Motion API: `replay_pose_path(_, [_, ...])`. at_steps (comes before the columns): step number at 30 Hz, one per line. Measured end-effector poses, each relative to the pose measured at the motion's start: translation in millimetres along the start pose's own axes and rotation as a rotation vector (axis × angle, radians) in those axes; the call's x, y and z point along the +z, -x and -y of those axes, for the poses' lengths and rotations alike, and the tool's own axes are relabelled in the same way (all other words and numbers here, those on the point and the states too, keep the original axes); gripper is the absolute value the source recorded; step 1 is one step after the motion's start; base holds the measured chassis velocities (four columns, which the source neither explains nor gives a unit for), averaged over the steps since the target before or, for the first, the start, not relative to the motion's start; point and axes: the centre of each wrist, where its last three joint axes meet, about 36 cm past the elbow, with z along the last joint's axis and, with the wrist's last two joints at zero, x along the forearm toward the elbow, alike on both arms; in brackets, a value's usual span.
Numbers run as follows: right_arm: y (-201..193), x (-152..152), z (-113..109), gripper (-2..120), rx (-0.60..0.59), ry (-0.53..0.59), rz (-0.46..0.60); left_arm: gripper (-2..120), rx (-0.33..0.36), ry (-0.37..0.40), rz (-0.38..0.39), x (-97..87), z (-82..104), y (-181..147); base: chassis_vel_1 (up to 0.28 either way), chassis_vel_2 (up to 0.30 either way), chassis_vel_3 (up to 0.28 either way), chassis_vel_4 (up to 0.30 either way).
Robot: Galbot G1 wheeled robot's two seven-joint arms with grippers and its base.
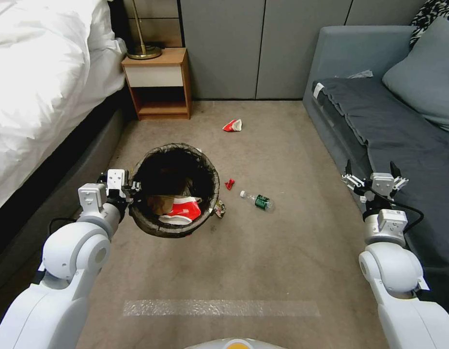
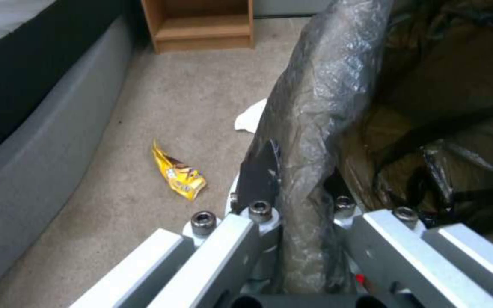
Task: Pick up the trash bin, then pick up the garbage from the floor and place it into the trash bin.
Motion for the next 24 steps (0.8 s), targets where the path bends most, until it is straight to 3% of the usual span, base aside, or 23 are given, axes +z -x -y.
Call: replay_pose_path(24, [0.0, 0.0, 0.0, 100, 0.000, 0.000, 0.000, 1, 0.000, 0.000, 0.000, 0.0, 0.0, 0.0, 0.000, 0.000, 0.000, 0.000])
